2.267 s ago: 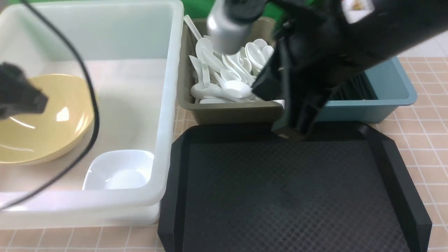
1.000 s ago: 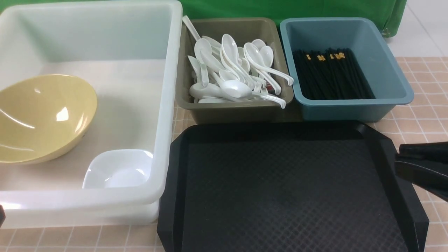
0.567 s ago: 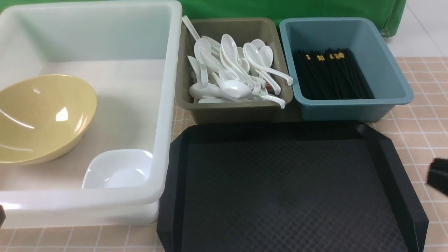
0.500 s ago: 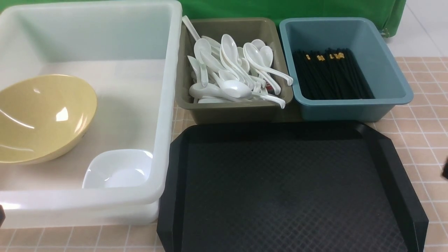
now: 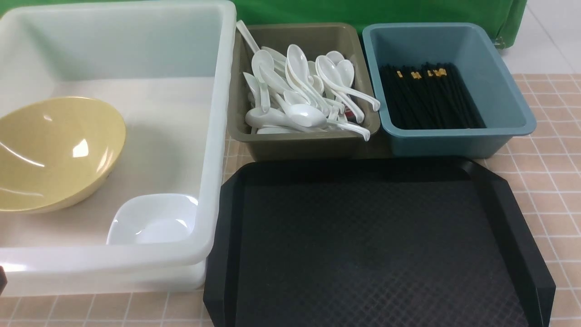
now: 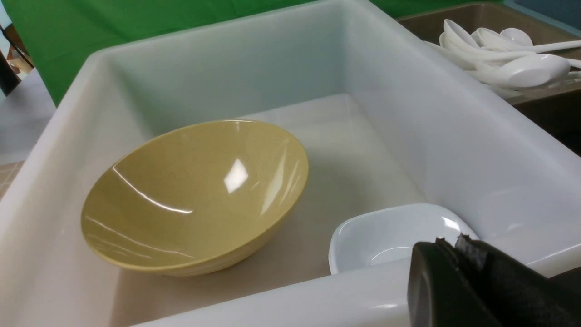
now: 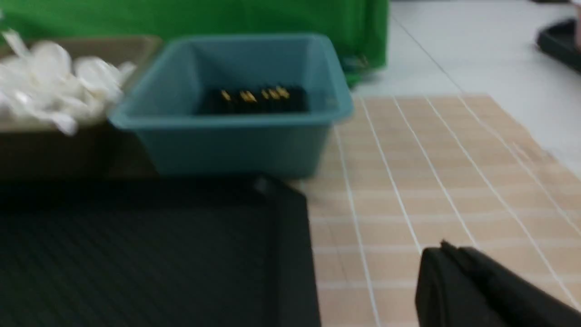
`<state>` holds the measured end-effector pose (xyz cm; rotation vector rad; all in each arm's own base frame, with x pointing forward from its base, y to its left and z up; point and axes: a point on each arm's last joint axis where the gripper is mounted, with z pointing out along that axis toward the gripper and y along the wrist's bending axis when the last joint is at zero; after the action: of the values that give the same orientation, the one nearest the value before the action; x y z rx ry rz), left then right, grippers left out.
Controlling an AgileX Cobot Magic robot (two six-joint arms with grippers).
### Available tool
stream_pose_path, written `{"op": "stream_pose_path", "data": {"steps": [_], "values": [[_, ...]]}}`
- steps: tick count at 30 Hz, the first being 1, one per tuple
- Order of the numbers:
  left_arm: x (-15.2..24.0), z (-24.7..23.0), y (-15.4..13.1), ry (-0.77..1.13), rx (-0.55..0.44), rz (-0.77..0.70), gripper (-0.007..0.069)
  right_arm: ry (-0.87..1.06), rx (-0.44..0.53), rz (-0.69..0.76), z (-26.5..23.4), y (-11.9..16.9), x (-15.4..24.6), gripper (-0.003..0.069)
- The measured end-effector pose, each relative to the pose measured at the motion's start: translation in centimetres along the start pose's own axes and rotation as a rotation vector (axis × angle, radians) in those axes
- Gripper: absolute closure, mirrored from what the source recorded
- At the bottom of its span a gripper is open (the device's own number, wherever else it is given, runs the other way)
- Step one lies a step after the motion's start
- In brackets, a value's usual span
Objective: On brown table put chopsticks spoon bowls plates into blue grey white boxes.
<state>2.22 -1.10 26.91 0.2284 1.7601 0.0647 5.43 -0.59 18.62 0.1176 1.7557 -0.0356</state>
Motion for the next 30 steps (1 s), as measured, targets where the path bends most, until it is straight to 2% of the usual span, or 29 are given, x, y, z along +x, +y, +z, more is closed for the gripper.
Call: {"op": "stream_pose_path", "data": {"steps": [2,30], "values": [[0.00,0.00,0.00,0.000,0.000,0.000,0.0624,0.040,0.033,0.034,0.12,-0.19,0.89,0.0624],[0.00,0.00,0.00,0.000,0.000,-0.001,0.0624,0.061,0.033,0.037,0.10,-0.23,1.00,0.0619]]}}
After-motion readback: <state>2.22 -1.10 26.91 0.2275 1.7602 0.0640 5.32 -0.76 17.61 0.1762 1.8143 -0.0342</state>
